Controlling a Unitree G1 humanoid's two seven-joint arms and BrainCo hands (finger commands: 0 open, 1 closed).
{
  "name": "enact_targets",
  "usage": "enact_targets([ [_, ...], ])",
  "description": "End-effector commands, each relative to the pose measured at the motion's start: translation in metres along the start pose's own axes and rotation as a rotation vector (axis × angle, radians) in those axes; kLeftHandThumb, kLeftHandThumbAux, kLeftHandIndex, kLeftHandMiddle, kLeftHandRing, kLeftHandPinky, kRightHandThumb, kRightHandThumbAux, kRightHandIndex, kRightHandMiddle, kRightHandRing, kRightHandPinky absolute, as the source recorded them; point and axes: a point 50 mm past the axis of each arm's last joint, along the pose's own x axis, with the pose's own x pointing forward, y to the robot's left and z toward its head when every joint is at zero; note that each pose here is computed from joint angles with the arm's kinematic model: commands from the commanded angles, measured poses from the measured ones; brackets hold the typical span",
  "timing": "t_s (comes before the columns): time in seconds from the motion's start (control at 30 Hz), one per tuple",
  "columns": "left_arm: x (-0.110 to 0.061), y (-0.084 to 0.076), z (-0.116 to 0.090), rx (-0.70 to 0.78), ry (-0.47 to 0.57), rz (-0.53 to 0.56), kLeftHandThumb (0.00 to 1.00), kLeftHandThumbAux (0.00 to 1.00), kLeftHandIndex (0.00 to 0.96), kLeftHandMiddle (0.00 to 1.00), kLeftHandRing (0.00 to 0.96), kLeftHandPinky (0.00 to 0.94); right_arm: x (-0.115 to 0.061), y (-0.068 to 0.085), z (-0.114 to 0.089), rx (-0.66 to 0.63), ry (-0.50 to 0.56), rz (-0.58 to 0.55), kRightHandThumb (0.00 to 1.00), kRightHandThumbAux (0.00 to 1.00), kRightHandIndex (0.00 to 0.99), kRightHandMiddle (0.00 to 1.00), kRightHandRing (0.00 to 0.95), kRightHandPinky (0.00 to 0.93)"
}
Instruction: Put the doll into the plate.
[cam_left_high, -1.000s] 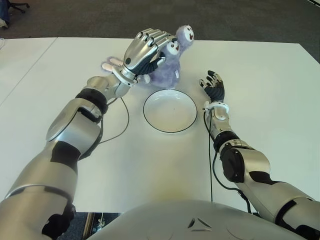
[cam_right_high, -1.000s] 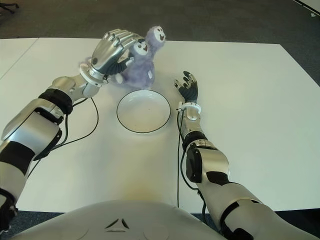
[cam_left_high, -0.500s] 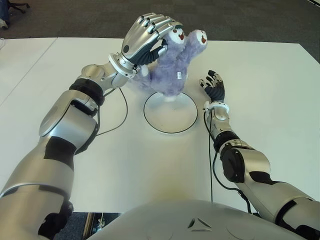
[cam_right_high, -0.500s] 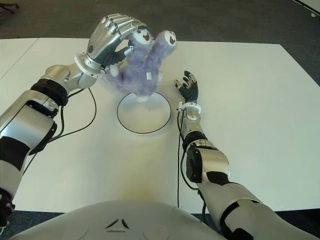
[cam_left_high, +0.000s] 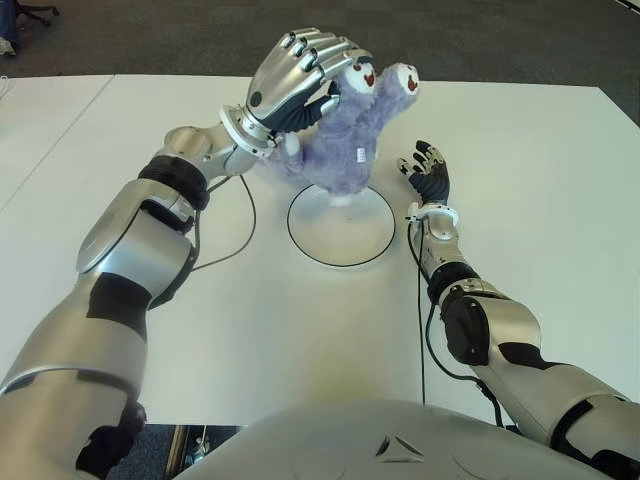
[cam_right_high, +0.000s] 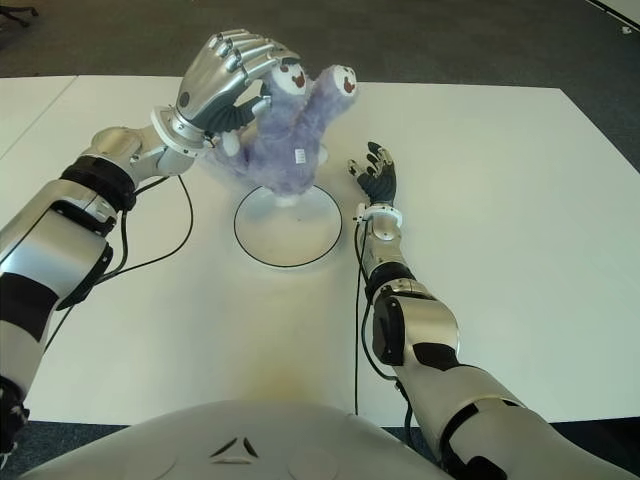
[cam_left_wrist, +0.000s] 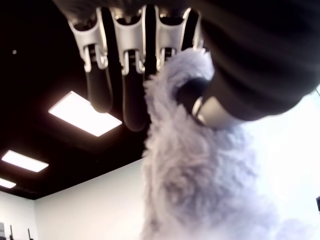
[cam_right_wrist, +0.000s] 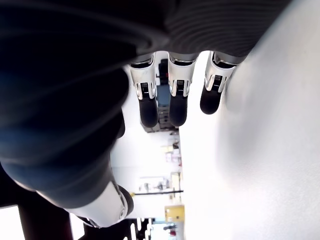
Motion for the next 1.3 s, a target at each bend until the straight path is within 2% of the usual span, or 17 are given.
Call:
enact_targets([
  [0.03,0.009,0.008,0.001,0.033,-0.067,0.039,0.722,0.698,0.441,0.865,0.847,0.847,-0.056,-0.022,-0.09,-0.027,0.437,-0.069,0.436,0.876,0.202,0.142,0.111,0.124],
  [0.33,0.013,0.013,0.0,0.071,-0.109,0.063,0.72,0.698,0.441,0.855,0.84,0.838,-0.055,-0.021,-0.09,-0.035,0.436,-0.063,0.407,0.879,0.184,0.131,0.094,0.073],
  [0.63,0.016,0.017,0.001,0.093,-0.143,0.072,0.72,0.698,0.441,0.844,0.834,0.838,-0.055,-0.022,-0.089,-0.018,0.435,-0.062,0.431,0.872,0.201,0.139,0.111,0.133],
  [0.97,0.02,0.019,0.004,0.107,-0.171,0.088,0.719,0.698,0.441,0.848,0.831,0.837,-0.055,-0.023,-0.089,-0.032,0.438,-0.065,0.461,0.864,0.224,0.146,0.105,0.089],
  [1.17,0.024,0.023,0.005,0.141,-0.199,0.117,0.718,0.698,0.441,0.835,0.822,0.827,-0.055,-0.023,-0.089,-0.034,0.438,-0.063,0.426,0.872,0.204,0.122,0.071,0.047],
  [1.3,0.028,0.026,0.006,0.144,-0.222,0.127,0.718,0.697,0.442,0.828,0.817,0.821,-0.055,-0.023,-0.089,-0.022,0.437,-0.066,0.429,0.871,0.207,0.127,0.085,0.09],
])
